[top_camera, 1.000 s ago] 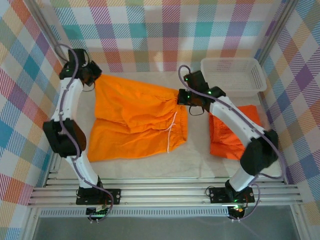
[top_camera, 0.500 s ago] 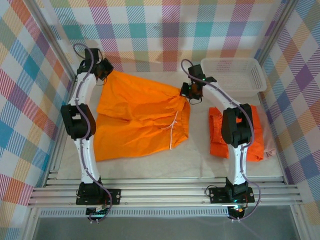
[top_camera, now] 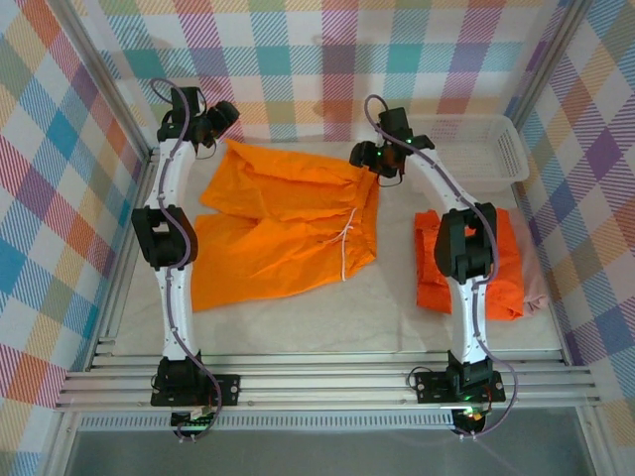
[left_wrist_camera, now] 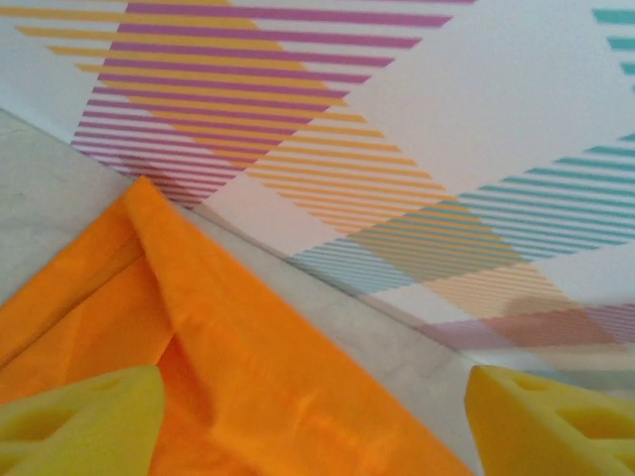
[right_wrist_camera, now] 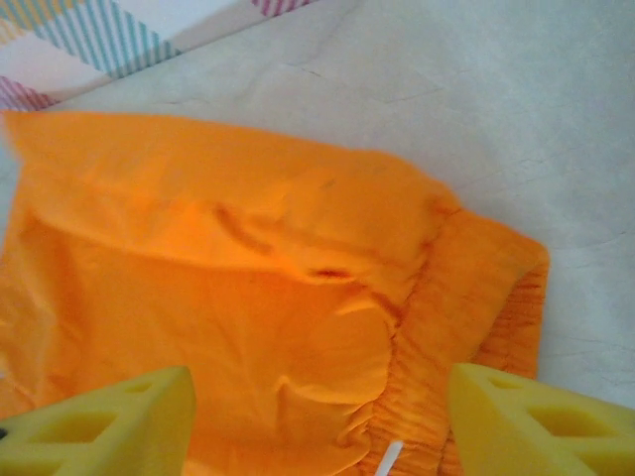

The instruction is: Fold and stack the shorts

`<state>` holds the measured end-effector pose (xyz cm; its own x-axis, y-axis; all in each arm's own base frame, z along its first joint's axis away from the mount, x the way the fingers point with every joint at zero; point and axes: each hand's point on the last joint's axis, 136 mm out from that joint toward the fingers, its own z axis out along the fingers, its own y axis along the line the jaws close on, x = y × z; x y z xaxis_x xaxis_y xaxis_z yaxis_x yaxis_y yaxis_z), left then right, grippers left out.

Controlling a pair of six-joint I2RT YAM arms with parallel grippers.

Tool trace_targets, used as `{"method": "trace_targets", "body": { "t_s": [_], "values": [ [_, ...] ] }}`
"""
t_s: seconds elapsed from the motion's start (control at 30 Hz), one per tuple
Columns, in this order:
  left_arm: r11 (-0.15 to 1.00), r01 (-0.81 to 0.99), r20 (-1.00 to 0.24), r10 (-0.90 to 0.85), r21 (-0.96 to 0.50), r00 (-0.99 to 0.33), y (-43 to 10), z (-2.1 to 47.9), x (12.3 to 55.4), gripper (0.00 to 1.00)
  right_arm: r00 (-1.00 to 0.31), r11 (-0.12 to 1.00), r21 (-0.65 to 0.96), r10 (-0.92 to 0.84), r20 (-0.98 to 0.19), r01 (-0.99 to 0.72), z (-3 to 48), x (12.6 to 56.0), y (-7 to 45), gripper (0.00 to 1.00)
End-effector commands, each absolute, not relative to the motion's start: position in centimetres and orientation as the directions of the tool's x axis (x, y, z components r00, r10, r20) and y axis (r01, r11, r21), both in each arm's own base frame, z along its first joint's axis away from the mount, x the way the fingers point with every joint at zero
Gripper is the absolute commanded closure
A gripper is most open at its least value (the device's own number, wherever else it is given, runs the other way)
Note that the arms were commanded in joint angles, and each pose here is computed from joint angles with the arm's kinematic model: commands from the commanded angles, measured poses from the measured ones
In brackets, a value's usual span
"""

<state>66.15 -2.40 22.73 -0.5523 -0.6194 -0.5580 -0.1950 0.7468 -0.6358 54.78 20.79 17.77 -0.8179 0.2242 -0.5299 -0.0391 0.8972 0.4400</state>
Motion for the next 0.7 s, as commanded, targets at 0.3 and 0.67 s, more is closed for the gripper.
{"method": "trace_targets", "body": {
  "t_s": [0.3, 0.67],
  "values": [
    [0.77, -0.172, -0.583, -0.59, -0.614, -0.559, -3.6, 30.0, 50.9, 0.0, -0.836, 0.754, 0.563, 0.034, -0.547, -0.338, 22.2, 40.7, 28.8, 0.11],
    [0.7, -0.373, -0.4, -0.677, -0.609, -0.618, -3.7, 16.1, 39.4, 0.0, -0.961, 0.784, 0.599, 0.014, -0.275, -0.16, 9.9, 34.0, 29.4, 0.04]
  ]
}}
